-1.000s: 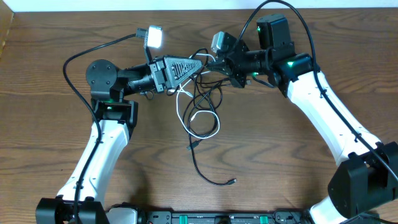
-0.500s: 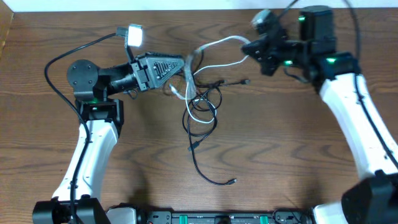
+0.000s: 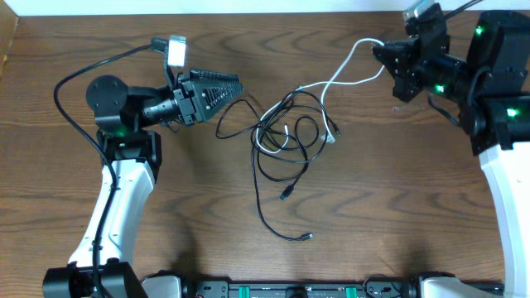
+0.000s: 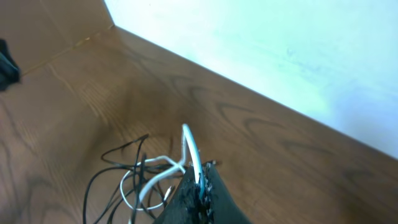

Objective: Untangle cables

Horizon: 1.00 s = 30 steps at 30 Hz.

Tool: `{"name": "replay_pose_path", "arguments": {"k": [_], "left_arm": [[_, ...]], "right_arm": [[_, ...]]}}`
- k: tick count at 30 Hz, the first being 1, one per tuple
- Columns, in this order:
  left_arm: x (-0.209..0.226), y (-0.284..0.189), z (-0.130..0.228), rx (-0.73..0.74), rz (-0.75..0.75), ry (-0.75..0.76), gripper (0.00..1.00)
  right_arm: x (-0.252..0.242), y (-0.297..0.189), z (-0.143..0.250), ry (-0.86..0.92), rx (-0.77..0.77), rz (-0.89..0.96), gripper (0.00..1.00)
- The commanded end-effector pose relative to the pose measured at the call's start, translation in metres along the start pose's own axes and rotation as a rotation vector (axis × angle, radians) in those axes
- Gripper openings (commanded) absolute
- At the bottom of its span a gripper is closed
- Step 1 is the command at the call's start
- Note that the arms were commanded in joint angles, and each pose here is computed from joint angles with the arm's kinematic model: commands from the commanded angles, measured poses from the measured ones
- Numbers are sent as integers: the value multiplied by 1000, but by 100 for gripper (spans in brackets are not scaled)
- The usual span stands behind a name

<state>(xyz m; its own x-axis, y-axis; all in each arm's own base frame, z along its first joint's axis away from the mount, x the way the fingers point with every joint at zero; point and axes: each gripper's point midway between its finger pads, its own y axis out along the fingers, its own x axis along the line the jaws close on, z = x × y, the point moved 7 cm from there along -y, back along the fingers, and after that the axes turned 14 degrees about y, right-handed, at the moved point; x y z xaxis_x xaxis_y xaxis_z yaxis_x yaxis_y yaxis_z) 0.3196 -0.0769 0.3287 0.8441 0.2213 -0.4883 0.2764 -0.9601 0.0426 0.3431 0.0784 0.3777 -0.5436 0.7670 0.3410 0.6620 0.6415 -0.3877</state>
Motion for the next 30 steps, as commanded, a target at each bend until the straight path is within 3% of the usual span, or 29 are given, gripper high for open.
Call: {"name": "replay_pose_path", "arguments": {"k": [1, 10, 30], "left_arm": [[10, -1, 11, 23, -3, 53, 53], [30, 13, 39, 71, -52, -9, 59], [52, 43, 76, 147, -55, -87, 66]], "right_arm": [[13, -19, -9, -16, -52, 18, 1], [32, -46, -22, -78, -139, 31, 1], [74, -100, -75, -231, -491, 13, 1]]}}
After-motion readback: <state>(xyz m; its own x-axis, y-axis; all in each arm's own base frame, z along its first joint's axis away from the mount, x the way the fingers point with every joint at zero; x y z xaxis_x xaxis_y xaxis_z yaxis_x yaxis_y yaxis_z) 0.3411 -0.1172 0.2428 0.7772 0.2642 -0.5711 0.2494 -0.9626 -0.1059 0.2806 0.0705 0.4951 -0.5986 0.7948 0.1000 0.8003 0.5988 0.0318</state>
